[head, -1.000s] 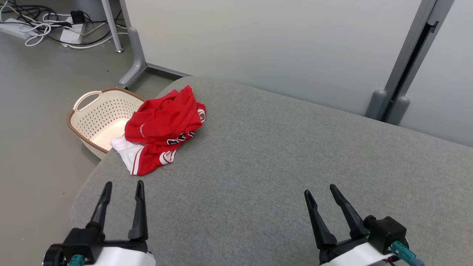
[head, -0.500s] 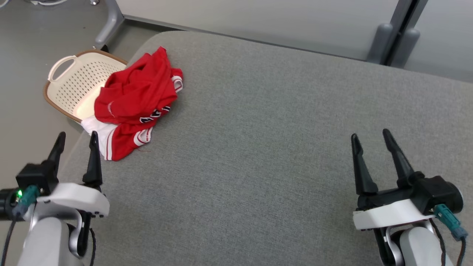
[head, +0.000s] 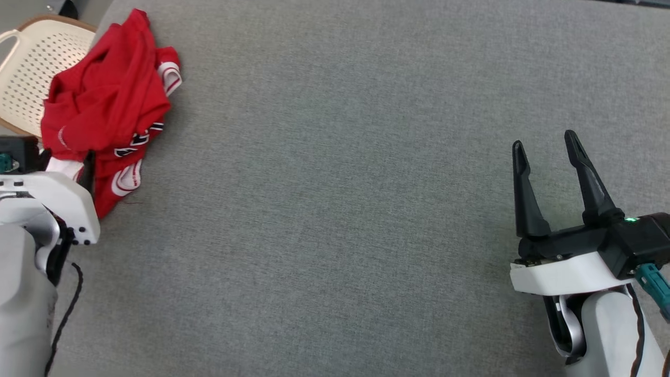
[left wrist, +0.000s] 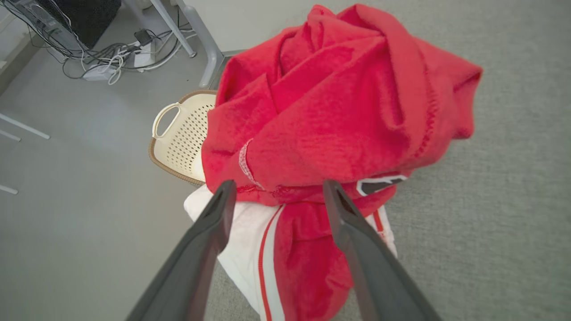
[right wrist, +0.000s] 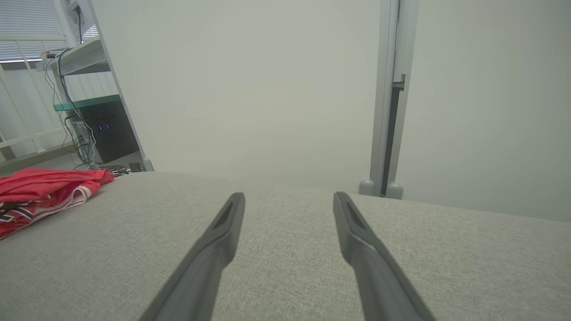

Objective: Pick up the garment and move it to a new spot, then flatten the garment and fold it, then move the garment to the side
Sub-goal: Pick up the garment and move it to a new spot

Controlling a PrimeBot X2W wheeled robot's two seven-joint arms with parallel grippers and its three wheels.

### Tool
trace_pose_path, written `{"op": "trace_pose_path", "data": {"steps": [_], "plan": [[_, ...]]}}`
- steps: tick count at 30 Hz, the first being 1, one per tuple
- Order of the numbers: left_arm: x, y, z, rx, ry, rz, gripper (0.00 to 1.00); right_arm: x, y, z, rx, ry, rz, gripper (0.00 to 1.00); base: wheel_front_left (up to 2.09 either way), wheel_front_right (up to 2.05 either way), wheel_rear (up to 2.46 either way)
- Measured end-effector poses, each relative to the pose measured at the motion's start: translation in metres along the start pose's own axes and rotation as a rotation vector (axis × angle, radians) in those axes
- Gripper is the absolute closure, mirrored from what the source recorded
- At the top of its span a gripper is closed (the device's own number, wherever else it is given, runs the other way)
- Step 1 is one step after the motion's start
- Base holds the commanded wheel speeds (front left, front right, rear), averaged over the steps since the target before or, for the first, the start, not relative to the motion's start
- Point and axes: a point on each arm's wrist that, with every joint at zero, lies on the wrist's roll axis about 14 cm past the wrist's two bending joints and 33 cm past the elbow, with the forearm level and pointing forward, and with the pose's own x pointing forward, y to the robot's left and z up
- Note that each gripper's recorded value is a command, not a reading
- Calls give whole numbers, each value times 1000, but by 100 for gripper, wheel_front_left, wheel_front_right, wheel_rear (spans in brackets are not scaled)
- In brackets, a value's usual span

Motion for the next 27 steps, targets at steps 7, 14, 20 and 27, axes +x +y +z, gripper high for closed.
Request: {"op": "trace_pose_path", "data": {"steps": [7, 14, 20, 27], "plan": [[33, 14, -3, 45, 107, 40, 0, -6, -19, -19, -4, 47, -44, 0, 0, 0, 0], [50, 2, -11, 24, 164, 37, 60, -12, -35, -27, -11, 70, -84, 0, 0, 0, 0], [48, -1, -4, 13, 116, 27, 100, -14, -34, -24, -14, 65, -84, 0, 0, 0, 0], [34, 18, 51, 39, -137, 61, 100, -15, -25, -6, -17, 29, -69, 0, 0, 0, 0]]}}
